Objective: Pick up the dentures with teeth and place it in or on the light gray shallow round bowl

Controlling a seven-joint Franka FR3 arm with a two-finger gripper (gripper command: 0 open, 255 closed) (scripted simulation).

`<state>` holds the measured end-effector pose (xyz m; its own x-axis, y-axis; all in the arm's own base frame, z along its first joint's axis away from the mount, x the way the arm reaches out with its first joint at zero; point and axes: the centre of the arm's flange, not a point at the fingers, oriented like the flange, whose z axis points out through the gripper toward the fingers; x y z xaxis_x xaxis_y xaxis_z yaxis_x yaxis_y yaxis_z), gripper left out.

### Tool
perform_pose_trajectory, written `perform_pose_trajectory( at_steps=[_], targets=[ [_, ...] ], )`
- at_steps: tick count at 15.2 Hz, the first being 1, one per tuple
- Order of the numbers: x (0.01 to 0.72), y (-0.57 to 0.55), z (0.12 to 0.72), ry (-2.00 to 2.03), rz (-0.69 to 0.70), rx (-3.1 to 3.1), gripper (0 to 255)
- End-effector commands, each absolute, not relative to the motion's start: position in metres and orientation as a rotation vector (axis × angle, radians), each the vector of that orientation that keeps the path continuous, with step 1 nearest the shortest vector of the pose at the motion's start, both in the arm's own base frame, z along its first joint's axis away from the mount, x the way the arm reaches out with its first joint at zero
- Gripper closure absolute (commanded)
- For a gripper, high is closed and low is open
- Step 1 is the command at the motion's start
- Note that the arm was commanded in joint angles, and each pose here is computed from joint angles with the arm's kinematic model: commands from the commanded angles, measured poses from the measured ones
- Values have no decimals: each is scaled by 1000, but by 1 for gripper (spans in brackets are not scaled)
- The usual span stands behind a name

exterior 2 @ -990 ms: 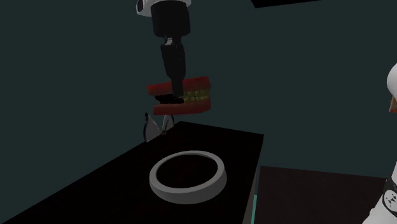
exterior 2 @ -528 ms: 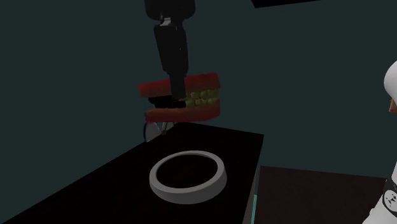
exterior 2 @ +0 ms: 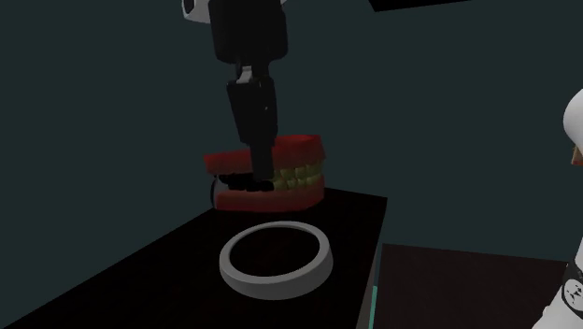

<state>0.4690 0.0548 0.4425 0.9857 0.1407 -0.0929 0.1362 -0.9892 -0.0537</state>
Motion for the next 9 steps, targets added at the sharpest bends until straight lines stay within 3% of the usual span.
perform_pose_trajectory(
  at_steps=[1,9],
  targets=[
    [469,55,432,-215,148,-3083,255],
    [469,55,390,-215,148,-3083,255]
  ],
)
